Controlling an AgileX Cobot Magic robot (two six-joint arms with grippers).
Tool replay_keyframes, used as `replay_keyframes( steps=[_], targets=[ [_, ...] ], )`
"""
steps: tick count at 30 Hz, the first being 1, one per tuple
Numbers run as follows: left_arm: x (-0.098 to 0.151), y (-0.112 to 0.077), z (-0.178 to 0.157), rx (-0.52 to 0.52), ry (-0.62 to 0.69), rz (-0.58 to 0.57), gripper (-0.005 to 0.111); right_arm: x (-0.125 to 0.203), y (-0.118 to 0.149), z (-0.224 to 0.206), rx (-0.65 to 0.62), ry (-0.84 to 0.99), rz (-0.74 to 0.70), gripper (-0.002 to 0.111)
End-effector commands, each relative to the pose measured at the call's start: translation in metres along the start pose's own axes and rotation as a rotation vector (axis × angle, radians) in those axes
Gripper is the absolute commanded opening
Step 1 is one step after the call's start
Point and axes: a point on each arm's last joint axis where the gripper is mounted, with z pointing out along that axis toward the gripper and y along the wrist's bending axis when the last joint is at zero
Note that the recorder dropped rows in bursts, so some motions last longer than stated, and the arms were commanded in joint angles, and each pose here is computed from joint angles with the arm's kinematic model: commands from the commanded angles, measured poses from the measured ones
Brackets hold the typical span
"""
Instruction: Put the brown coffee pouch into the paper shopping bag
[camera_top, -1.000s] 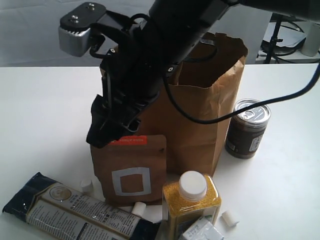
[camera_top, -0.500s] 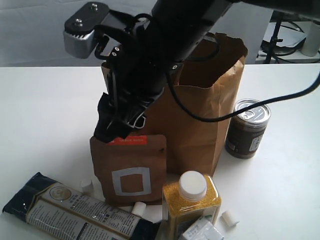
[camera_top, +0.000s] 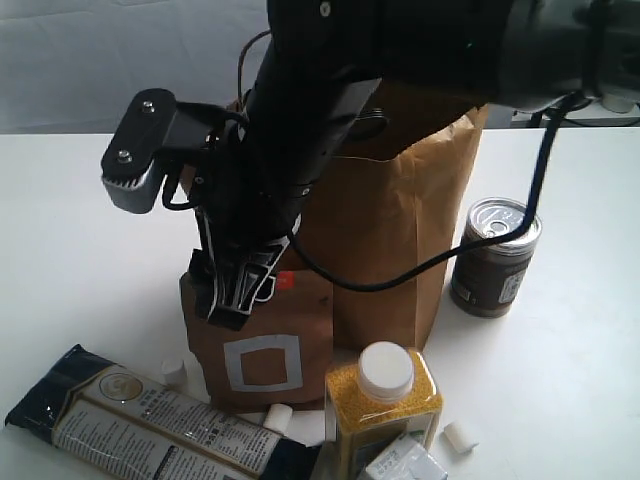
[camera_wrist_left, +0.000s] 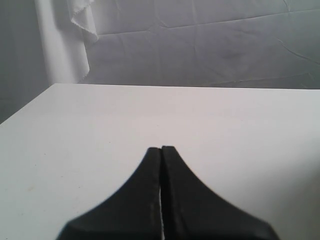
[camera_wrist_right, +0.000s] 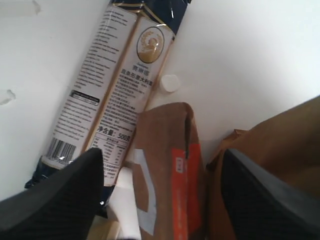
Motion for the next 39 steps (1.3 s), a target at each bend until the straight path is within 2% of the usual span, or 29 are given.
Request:
replay_keyframes(
  steps=[1, 8, 11, 20, 27, 39],
  targets=[
    [0.001, 0.000, 0.000, -0.005, -0.004, 0.001, 0.000, 0.002, -0.005, 0.014, 0.010, 0.041, 0.013, 0.062],
    [0.001, 0.000, 0.000, -0.005, -0.004, 0.001, 0.000, 0.006, -0.008, 0.031, -0.011, 0.078, 0.041, 0.058],
    [0.001, 0.000, 0.000, -0.005, -0.004, 0.001, 0.000, 0.007, -0.008, 0.033, -0.013, 0.085, 0.053, 0.051],
    [0.001, 0.000, 0.000, -0.005, -0.004, 0.001, 0.000, 0.010, -0.011, 0.032, 0.011, 0.120, 0.052, 0.001],
    [0.001, 0.000, 0.000, -0.005, -0.004, 0.001, 0.000, 0.008, -0.009, 0.018, 0.034, 0.105, 0.042, 0.000],
    [0.001, 0.000, 0.000, -0.005, -0.004, 0.001, 0.000, -0.004, 0.011, -0.081, 0.211, -0.132, -0.002, 0.000]
  ],
)
